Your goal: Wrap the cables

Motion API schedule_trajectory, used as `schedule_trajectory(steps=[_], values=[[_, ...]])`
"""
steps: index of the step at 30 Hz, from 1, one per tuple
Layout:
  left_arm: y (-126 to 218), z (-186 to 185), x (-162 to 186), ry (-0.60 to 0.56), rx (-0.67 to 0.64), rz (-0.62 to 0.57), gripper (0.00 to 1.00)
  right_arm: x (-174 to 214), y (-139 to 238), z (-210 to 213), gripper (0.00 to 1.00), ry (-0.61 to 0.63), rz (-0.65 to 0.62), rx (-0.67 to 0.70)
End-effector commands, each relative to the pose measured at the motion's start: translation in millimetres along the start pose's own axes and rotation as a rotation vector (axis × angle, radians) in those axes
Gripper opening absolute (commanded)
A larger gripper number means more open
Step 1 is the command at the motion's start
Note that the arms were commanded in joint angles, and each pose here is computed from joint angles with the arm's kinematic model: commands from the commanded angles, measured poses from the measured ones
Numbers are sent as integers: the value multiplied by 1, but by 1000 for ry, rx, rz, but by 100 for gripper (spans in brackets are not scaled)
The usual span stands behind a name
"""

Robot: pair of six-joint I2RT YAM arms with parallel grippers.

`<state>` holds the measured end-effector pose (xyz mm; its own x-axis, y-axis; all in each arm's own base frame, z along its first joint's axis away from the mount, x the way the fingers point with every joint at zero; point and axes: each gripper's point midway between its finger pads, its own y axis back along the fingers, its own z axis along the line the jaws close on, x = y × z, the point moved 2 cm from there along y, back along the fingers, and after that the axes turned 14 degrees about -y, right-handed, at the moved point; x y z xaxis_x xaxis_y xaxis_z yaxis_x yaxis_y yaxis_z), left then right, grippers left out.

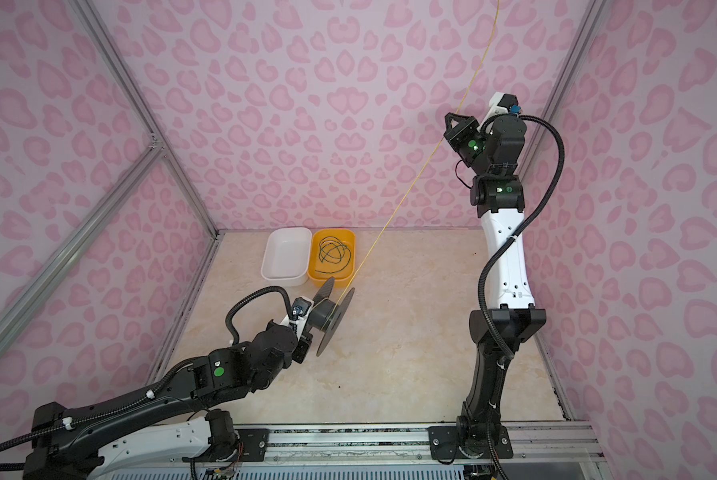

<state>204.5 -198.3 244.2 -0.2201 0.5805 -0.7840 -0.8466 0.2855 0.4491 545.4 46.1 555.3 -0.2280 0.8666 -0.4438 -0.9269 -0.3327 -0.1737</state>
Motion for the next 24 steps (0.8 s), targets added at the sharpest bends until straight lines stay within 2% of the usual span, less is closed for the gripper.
schedule_trajectory(steps=[1, 15, 24], values=[[12, 8, 25, -86, 7, 99, 4, -20, -4, -8, 0, 29, -85, -7], [75, 53, -11, 54, 50, -110, 4, 1, -34, -102, 0, -38, -19, 139], [107, 70, -51, 133, 110, -278, 4, 40, -13, -168, 0, -3, -24, 265]])
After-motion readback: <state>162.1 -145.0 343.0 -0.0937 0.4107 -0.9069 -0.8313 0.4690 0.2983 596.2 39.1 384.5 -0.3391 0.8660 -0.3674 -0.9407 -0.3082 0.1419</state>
